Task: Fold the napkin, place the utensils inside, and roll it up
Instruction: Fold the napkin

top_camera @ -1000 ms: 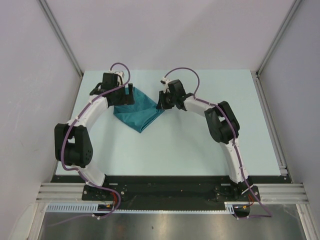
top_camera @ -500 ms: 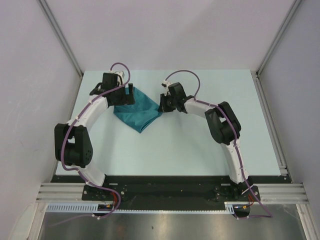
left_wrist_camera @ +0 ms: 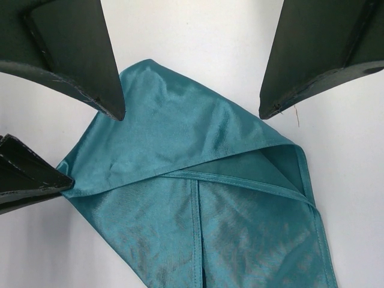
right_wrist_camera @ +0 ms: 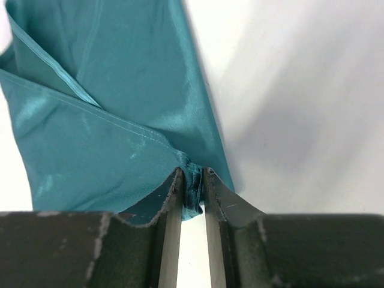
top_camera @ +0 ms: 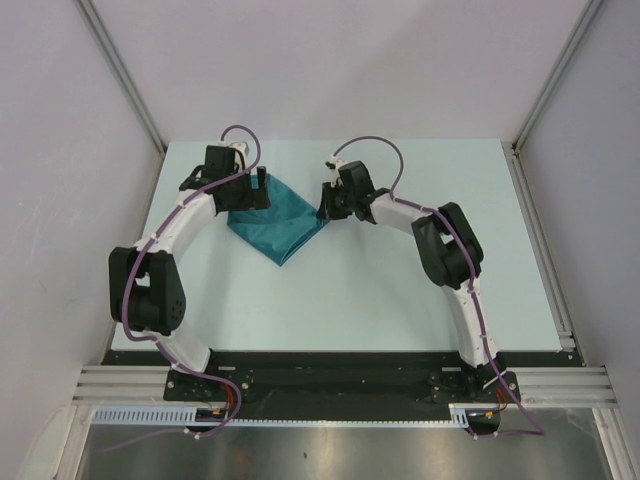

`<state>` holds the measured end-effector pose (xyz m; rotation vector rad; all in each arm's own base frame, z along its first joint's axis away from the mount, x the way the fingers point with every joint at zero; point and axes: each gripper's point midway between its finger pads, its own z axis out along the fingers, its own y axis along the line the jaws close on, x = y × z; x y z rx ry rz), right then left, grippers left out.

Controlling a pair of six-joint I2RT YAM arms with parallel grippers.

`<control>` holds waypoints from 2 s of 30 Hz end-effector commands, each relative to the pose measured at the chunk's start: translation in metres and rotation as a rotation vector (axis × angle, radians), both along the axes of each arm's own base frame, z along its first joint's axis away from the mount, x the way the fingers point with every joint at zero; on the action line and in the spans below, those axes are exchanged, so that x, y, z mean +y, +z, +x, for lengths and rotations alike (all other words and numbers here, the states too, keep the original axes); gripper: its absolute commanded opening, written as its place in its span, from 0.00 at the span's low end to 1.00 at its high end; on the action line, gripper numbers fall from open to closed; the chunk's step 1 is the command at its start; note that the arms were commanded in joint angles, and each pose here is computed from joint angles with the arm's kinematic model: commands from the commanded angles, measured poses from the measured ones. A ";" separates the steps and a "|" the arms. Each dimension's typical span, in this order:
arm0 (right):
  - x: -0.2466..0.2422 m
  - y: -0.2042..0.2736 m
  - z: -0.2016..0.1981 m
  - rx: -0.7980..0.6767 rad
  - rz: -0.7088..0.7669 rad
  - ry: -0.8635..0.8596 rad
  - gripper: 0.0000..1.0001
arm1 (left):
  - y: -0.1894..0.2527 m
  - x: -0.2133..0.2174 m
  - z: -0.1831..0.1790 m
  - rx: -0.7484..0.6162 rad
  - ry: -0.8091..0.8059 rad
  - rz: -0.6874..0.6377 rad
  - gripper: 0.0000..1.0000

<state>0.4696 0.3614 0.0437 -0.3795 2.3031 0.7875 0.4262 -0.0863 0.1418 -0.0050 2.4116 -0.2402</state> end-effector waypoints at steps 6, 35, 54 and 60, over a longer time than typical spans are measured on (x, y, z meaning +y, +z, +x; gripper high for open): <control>0.006 0.041 0.020 -0.075 0.073 0.004 0.52 | 0.012 -0.003 0.002 -0.031 0.004 -0.038 0.97; 0.008 -0.001 0.016 0.198 0.239 0.174 0.51 | 0.012 -0.007 0.002 -0.024 -0.008 -0.058 0.97; -0.006 -0.002 -0.001 0.275 0.270 0.067 0.00 | 0.016 -0.013 -0.002 -0.039 -0.013 -0.101 0.97; -0.037 0.006 -0.032 0.305 0.263 -0.104 0.00 | 0.018 -0.025 -0.011 -0.050 -0.007 -0.177 0.97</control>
